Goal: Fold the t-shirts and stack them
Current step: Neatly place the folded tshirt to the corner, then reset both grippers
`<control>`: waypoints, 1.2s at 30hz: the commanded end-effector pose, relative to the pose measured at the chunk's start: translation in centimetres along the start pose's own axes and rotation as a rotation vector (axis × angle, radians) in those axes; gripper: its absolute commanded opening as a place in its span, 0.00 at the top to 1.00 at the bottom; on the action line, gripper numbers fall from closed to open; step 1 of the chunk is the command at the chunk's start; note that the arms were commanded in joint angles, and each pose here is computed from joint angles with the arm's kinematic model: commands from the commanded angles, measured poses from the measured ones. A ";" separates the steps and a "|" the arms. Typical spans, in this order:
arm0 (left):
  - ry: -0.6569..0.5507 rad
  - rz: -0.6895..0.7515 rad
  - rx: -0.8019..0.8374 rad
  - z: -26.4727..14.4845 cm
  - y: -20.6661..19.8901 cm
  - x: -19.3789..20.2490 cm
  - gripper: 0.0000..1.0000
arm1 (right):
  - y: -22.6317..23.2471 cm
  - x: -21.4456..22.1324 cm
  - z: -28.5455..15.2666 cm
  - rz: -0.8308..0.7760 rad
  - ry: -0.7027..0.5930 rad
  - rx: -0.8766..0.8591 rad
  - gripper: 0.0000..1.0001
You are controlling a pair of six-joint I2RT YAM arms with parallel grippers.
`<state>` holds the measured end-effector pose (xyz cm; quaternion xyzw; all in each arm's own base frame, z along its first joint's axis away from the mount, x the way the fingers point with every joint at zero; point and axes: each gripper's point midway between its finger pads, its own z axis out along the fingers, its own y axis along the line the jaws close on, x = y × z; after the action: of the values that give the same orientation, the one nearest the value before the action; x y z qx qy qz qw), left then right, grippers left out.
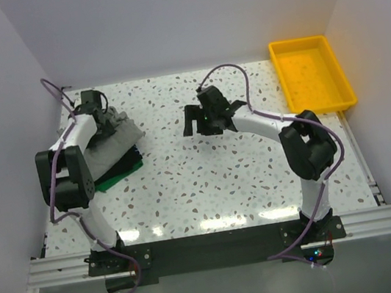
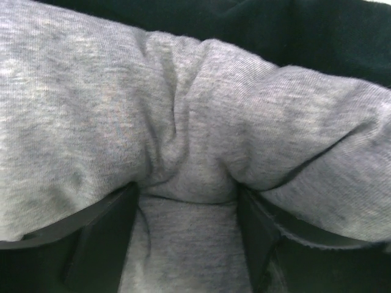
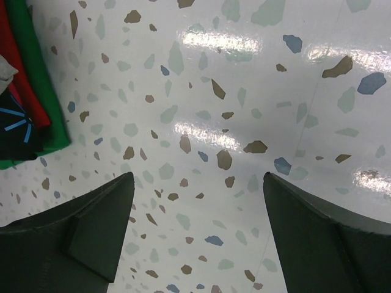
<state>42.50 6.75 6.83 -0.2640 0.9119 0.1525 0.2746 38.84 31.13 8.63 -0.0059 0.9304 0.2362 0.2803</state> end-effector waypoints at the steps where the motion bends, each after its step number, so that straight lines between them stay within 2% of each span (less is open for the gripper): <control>1: 0.113 0.101 -0.097 -1.8 3.7 2.0 0.26 | 2.3 -2.6 -2.9 -0.016 -0.081 -0.072 0.11; 7: -0.028 0.051 0.111 -8.1 0.6 -2.4 0.07 | 3.5 -3.6 -5.6 -0.042 -0.101 -0.105 0.02; 9: -0.099 0.089 0.216 -11.3 -2.5 -2.7 0.04 | 3.8 -4.0 -6.5 -0.053 -0.111 -0.107 0.01; 15: -0.172 0.133 0.518 -18.2 -9.7 -0.2 0.00 | 3.4 -4.6 -9.3 -0.058 -0.130 -0.111 0.01; 16: -0.156 0.142 0.557 -18.5 -10.3 1.2 0.00 | 3.2 -4.7 -9.8 -0.058 -0.134 -0.108 0.01; 18: -0.210 0.136 0.684 -21.7 -12.5 2.0 0.00 | 2.7 -4.5 -11.0 -0.074 -0.141 -0.093 0.01; 19: -0.193 0.154 0.714 -21.8 -13.0 3.7 0.00 | 2.4 -4.5 -11.4 -0.079 -0.147 -0.083 0.01; 21: -0.225 0.158 0.816 -24.5 -14.8 5.2 0.00 | 1.5 -4.0 -12.7 -0.089 -0.168 -0.055 0.01; 26: -0.194 0.234 0.898 -26.2 -17.4 11.7 0.00 | -1.0 -1.7 -14.6 -0.088 -0.184 -0.009 0.01; 28: -0.190 0.261 0.939 -26.7 -18.0 13.8 0.00 | -1.5 -1.7 -16.2 -0.078 -0.228 0.004 0.01; 31: -0.169 0.263 0.971 -26.3 -18.0 15.6 0.00 | -3.0 -0.7 -17.5 -0.066 -0.254 0.041 0.01; 36: -0.179 0.261 0.982 -26.3 -17.5 15.7 0.00 | -5.1 0.3 -18.5 -0.060 -0.301 0.095 0.01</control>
<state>28.77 -23.95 12.71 0.0425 0.9087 -0.1937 0.3673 29.39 20.01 19.50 0.0001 0.8950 0.2081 0.3946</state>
